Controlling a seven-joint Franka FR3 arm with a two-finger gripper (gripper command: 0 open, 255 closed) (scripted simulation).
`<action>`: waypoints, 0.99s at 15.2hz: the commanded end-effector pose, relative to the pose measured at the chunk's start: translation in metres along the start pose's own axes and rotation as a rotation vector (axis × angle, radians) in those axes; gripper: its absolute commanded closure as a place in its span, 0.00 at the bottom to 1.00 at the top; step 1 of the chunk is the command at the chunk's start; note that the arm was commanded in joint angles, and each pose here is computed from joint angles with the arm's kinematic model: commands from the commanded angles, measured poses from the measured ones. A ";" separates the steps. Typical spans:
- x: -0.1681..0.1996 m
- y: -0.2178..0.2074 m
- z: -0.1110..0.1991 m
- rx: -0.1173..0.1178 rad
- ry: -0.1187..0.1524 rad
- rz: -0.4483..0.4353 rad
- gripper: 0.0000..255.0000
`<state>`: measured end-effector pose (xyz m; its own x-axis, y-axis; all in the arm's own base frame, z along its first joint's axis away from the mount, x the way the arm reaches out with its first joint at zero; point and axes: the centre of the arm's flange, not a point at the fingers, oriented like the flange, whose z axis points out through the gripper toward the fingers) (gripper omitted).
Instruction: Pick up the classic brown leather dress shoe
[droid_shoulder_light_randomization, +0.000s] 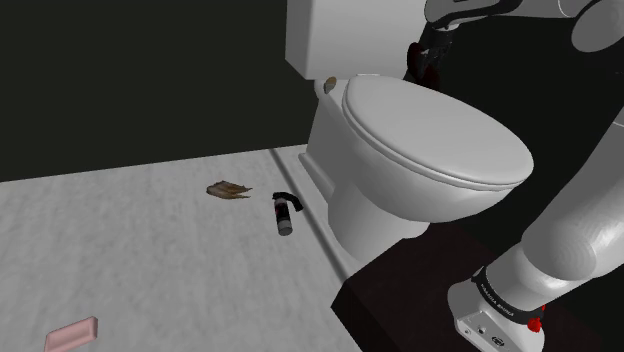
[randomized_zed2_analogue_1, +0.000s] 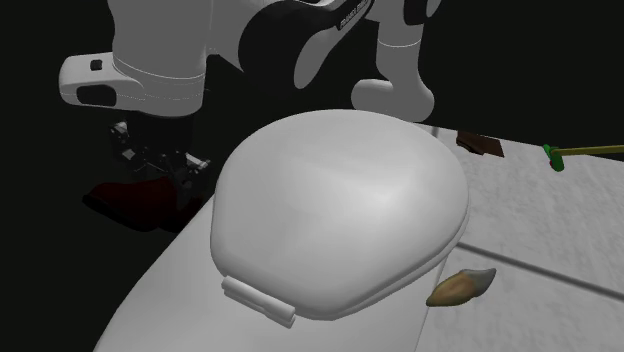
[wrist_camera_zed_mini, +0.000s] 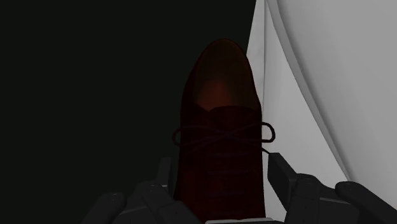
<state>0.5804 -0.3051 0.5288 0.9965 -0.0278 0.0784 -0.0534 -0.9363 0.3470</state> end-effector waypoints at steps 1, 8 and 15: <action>0.000 -0.001 0.001 0.000 -0.001 -0.001 1.00; 0.000 0.000 0.001 0.000 -0.001 -0.001 1.00; 0.003 0.013 -0.034 0.000 -0.001 -0.001 1.00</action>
<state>0.5816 -0.3056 0.5573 0.9970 -0.0284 0.0715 -0.0514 -0.9377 0.3436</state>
